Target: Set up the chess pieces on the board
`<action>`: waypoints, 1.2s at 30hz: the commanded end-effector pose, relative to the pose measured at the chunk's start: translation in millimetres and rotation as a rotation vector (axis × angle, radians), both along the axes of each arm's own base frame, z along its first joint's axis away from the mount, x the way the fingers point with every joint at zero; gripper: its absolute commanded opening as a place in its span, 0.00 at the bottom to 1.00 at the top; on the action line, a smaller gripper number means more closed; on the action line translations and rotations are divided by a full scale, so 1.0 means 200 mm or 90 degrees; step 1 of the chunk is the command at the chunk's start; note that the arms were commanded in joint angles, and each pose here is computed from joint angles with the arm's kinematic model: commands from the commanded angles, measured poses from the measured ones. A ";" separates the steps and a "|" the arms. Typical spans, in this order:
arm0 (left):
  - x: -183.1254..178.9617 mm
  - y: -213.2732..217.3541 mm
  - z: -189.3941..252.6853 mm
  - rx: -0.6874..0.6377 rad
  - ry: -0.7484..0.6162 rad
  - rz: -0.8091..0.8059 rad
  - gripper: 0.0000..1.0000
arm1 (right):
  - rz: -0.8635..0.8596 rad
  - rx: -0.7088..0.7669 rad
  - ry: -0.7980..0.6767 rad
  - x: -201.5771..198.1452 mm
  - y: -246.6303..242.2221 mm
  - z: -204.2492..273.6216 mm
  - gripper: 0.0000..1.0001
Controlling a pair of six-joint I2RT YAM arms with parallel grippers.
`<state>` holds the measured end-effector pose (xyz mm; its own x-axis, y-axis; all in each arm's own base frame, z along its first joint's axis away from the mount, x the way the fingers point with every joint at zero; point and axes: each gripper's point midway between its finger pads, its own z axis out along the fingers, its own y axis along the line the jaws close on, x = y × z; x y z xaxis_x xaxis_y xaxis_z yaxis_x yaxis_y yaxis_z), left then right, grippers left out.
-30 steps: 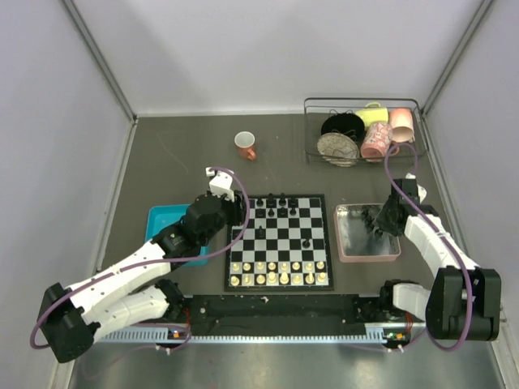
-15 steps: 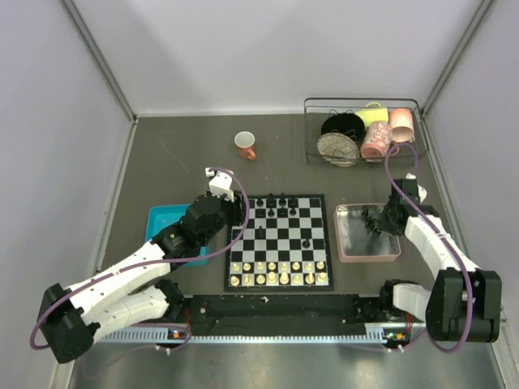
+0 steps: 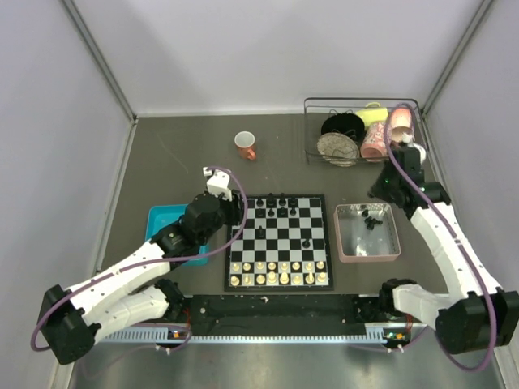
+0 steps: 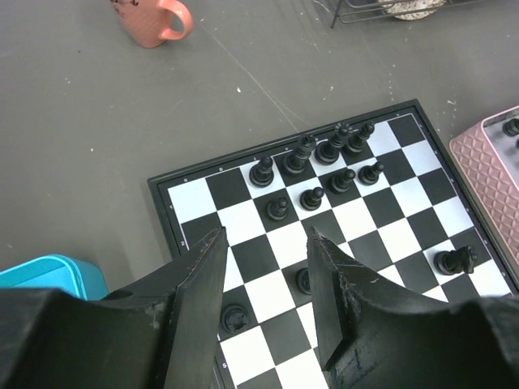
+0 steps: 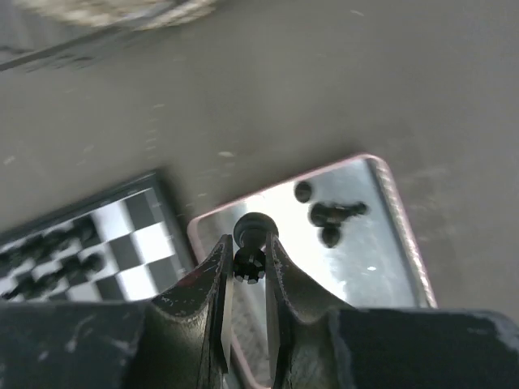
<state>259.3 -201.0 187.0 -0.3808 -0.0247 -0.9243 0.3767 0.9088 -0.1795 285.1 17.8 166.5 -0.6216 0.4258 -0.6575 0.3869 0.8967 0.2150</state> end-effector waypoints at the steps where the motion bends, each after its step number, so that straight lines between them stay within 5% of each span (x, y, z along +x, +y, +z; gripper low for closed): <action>1: 0.02 0.02 0.07 -0.039 0.000 0.017 0.49 | 0.136 0.009 -0.027 0.12 0.29 0.18 0.00; 10: 0.03 0.14 -0.01 -0.044 0.034 0.055 0.52 | 0.317 0.011 0.060 0.32 0.76 0.01 0.00; 36: 0.03 0.16 -0.04 -0.044 0.037 0.053 0.54 | 0.347 0.001 0.173 0.36 0.89 -0.41 0.00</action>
<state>264.6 -169.8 172.4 -0.4517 -0.0976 -0.8868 0.2826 0.9272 -0.2460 349.7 184.0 81.0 -0.9113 0.0103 -0.4116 -0.0614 0.9851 0.1605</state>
